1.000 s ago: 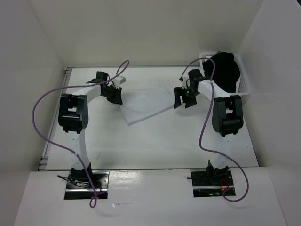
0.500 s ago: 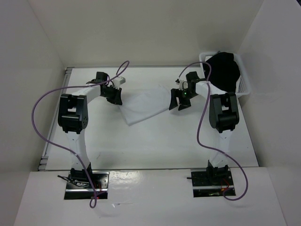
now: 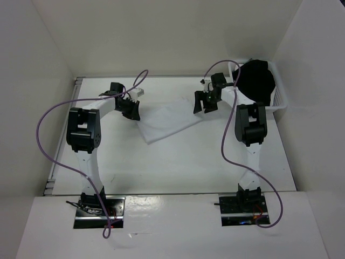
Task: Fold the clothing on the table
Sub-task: Fold the skirt
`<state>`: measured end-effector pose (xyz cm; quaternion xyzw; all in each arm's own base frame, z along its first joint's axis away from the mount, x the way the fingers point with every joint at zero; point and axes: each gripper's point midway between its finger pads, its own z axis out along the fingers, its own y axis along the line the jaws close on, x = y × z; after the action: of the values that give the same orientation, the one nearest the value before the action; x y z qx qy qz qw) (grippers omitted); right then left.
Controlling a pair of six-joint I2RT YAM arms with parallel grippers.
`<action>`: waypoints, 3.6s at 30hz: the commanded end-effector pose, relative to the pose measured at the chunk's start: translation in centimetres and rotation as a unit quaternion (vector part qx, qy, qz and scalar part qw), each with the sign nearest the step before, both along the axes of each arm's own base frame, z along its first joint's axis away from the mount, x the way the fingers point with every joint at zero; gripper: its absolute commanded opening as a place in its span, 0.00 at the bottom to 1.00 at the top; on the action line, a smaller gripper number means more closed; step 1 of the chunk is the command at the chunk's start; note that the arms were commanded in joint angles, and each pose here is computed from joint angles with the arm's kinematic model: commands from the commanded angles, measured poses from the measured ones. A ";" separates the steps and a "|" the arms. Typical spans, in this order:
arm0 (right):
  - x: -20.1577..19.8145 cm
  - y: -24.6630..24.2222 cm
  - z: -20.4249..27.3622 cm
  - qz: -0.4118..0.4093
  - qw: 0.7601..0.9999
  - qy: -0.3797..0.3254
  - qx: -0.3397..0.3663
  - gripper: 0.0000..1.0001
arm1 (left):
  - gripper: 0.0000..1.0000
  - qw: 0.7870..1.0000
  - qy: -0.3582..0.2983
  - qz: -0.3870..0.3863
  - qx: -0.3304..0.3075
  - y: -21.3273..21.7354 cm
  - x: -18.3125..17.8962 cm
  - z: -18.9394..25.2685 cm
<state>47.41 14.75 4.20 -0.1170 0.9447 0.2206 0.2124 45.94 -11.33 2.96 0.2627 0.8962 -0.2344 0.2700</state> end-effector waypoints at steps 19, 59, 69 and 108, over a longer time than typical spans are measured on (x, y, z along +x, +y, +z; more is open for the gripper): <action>1.3 5.2 -3.3 0.093 0.996 0.011 -0.005 0.63 | 0.17 1.000 -0.007 -0.016 0.009 -1.2 -0.3 1.2; -3.4 10.8 7.2 0.110 0.963 -0.149 -0.197 0.00 | 0.17 1.000 0.012 -0.005 0.016 -1.7 -0.6 0.2; -5.5 14.9 8.8 0.125 0.960 -0.167 -0.187 0.00 | 0.17 1.000 0.010 -0.004 0.010 -1.9 -0.4 0.4; -10.5 26.6 12.2 0.191 0.965 -0.174 -0.048 0.00 | 0.17 0.998 0.052 -0.005 -0.037 -3.7 -1.8 0.2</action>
<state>37.60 38.59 13.77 -0.3307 0.8831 0.1560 0.2941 44.48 -13.83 3.02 0.2423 0.9034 -0.2592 0.2408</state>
